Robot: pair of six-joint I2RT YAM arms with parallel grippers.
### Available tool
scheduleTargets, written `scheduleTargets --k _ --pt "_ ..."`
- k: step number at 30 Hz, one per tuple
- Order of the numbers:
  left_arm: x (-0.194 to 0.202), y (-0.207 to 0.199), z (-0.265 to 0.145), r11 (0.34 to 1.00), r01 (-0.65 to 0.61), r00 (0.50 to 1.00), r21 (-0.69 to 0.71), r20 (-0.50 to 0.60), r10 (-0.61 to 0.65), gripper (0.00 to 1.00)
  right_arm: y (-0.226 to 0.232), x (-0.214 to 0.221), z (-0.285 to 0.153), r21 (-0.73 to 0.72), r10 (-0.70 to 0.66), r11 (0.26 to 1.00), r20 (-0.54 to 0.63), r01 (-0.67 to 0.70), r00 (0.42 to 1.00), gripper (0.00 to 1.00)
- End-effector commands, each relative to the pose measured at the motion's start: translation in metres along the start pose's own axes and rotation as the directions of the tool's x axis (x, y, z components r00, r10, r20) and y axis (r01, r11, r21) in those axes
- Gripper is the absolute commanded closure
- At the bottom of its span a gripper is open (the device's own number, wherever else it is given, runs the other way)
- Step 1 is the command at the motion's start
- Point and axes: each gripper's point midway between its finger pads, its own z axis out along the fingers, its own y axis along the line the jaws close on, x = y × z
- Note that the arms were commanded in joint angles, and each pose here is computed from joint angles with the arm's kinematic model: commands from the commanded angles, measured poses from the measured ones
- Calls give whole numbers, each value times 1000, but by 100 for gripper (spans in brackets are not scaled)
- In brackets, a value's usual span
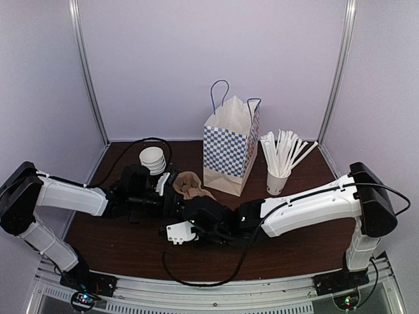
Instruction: Pack the takeout coffee
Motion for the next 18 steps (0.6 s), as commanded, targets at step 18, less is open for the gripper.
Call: scheduleTargets --k 18 --pt "99 38 -3 975 150 940 -162 -284 -191 37 111 160 58 -89 -370 919 -533 384 761 100"
